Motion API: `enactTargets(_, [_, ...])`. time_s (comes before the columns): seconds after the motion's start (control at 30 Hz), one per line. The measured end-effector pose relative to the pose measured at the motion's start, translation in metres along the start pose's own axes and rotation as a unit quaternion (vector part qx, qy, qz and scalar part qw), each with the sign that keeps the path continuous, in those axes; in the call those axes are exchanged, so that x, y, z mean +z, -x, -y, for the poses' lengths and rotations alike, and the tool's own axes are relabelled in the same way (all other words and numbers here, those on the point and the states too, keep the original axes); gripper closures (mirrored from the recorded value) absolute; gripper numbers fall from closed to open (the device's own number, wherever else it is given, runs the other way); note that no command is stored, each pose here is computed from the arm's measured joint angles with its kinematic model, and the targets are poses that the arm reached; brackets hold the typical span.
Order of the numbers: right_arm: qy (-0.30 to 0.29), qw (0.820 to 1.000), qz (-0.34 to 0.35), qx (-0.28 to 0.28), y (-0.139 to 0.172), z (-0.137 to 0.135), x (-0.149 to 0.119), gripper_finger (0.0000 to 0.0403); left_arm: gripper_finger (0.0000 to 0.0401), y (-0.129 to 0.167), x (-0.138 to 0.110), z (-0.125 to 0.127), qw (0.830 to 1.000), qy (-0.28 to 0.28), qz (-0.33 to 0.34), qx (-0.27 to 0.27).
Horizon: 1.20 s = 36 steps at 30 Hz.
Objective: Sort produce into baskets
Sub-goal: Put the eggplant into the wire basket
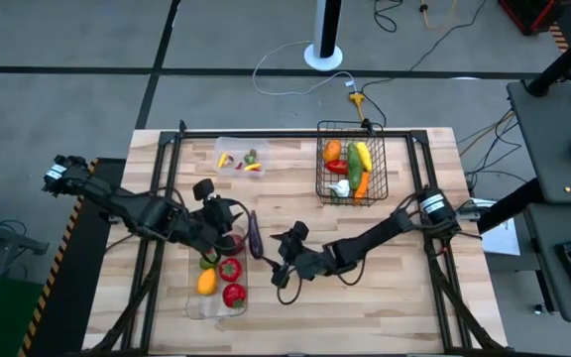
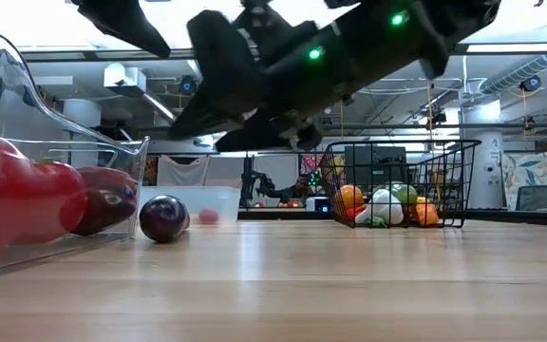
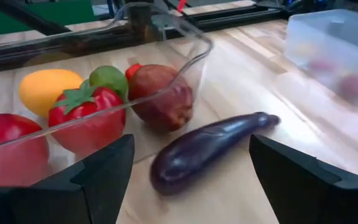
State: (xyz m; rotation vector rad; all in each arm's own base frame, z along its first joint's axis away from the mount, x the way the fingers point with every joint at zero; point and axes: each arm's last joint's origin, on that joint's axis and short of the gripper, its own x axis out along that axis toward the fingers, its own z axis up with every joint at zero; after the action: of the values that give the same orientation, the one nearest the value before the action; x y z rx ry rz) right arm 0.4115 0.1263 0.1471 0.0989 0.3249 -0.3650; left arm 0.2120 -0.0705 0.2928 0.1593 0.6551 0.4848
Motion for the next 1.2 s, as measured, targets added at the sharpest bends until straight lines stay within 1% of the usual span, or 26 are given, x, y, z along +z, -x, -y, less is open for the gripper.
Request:
enactTargets(0.17, [-0.003, 1.0, -0.003, 0.0, -0.02, -0.016, -0.01, 0.0096, 0.0288, -0.001, 0.0, 0.001, 1.0, -0.002, -0.001, 0.004])
enactTargets(0.27, [0.0, 1.0, -0.017, -0.022, -0.032, -0.024, -0.017, 0.0095, 0.0288, -0.002, 0.0, 0.001, 1.0, -0.003, -0.002, 0.004])
enactTargets(0.33, [0.004, 0.999, -0.034, -0.041, -0.037, -0.026, -0.017, 0.0093, 0.0288, -0.002, 0.0, 0.002, 1.0, -0.004, -0.002, 0.004])
enactTargets(0.47, [0.009, 0.996, -0.061, -0.06, -0.043, -0.031, -0.016, 0.0092, 0.0288, -0.002, 0.0, 0.001, 1.0, -0.016, -0.002, 0.005])
enactTargets(0.63, [0.007, 0.995, -0.069, -0.068, -0.046, -0.031, -0.019, 0.0092, 0.0288, -0.003, 0.001, 0.0, 1.0, -0.02, 0.006, 0.016])
enactTargets(0.87, [0.006, 0.995, -0.068, -0.067, -0.047, -0.03, -0.022, 0.0092, 0.0288, -0.003, 0.001, 0.001, 1.0, -0.02, 0.006, 0.016])
enactTargets(0.97, [0.004, 0.995, -0.071, -0.071, -0.051, -0.029, -0.028, 0.009, 0.0288, -0.003, 0.001, 0.001, 1.0, -0.019, 0.007, 0.016])
enactTargets(1.1, [0.013, 0.991, -0.097, -0.094, -0.053, -0.022, -0.036, 0.0093, 0.0289, -0.003, 0.001, 0.001, 1.0, -0.016, 0.006, 0.016])
enactTargets(1.2, [0.033, 0.986, -0.109, -0.122, -0.048, -0.017, -0.034, 0.0099, 0.0289, -0.003, 0.001, 0.001, 1.0, -0.011, 0.006, 0.016])
